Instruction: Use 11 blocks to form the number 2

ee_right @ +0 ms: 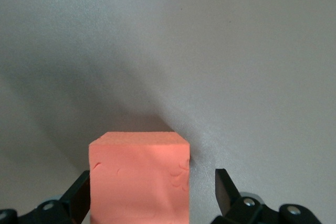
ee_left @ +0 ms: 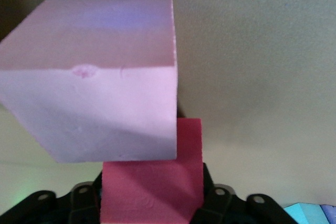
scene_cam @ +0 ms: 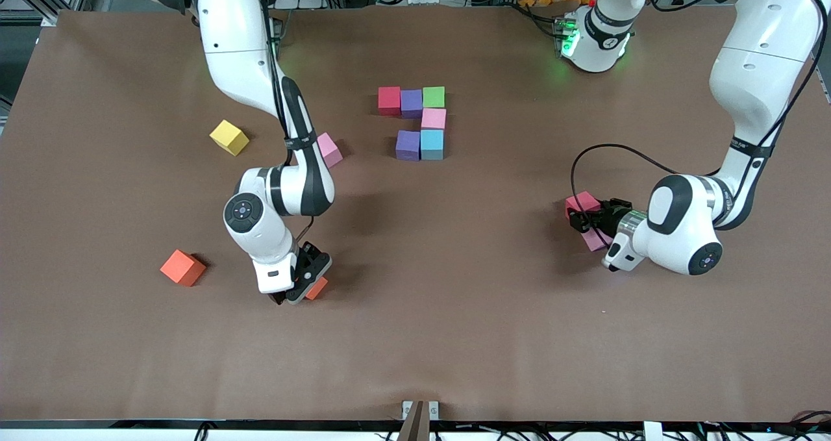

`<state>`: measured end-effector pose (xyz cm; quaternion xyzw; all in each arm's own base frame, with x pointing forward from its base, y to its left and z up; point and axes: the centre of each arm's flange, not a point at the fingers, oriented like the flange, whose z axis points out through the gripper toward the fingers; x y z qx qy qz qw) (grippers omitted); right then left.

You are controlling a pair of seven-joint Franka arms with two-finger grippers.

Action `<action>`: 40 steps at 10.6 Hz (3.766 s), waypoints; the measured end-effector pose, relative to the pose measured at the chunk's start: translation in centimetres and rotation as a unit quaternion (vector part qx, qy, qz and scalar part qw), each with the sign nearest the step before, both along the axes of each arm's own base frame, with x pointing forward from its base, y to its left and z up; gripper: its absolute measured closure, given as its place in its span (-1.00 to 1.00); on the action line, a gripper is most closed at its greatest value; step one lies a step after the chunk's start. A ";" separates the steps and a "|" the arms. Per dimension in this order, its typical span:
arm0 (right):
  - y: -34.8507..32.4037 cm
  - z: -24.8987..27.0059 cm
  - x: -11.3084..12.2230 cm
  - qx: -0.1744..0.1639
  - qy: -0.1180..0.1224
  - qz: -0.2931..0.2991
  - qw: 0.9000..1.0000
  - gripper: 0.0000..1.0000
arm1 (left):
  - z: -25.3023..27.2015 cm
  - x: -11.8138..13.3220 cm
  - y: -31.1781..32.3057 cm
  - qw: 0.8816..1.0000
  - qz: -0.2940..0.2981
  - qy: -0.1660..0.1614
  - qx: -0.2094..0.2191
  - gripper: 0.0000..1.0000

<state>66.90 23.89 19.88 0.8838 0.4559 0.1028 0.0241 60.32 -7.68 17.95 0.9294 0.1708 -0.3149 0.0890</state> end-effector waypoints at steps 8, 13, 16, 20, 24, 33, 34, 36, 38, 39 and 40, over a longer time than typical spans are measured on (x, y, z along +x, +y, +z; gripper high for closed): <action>2.2 2.6 0.4 0.023 0.082 0.040 0.996 -0.06 | 4.4 0.3 -5.7 0.998 0.054 0.020 0.038 -0.22; 4.9 5.2 -2.6 0.042 0.148 0.072 0.985 -0.06 | 8.9 -0.4 -14.0 0.989 0.127 0.037 0.069 -0.22; 4.3 6.2 -4.5 0.054 0.161 0.068 0.983 -0.06 | 10.7 -1.5 -19.8 0.980 0.171 0.035 0.100 -0.22; 3.9 7.3 -6.1 0.059 0.157 0.086 0.982 -0.06 | 13.7 -5.7 -30.0 0.966 0.207 0.028 0.155 -0.22; -3.0 9.4 -3.9 0.050 0.142 0.081 0.985 -0.06 | 15.4 -8.8 -35.9 0.935 0.288 0.002 0.207 -0.22; -21.9 11.2 0.9 0.074 0.104 0.033 0.991 -0.06 | 15.5 -20.5 -49.7 0.808 0.507 -0.097 0.282 -0.22; -22.9 11.3 1.3 0.077 0.101 0.033 0.991 -0.06 | 14.9 -21.3 -50.5 0.800 0.519 -0.101 0.283 -0.22; -23.4 11.4 1.2 0.082 0.111 0.031 0.990 -0.06 | 13.5 -22.5 -51.9 0.796 0.527 -0.107 0.279 -0.22; -23.5 11.2 0.6 0.091 0.142 0.021 0.985 -0.06 | 11.9 -24.4 -54.2 0.793 0.524 -0.143 0.276 -0.22; -23.7 11.5 0.7 0.091 0.143 0.018 0.985 -0.06 | 11.0 -26.0 -55.6 0.793 0.516 -0.169 0.275 -0.22; -23.8 11.6 0.8 0.091 0.144 0.017 0.985 -0.06 | 9.9 -27.9 -56.9 0.794 0.507 -0.190 0.275 -0.22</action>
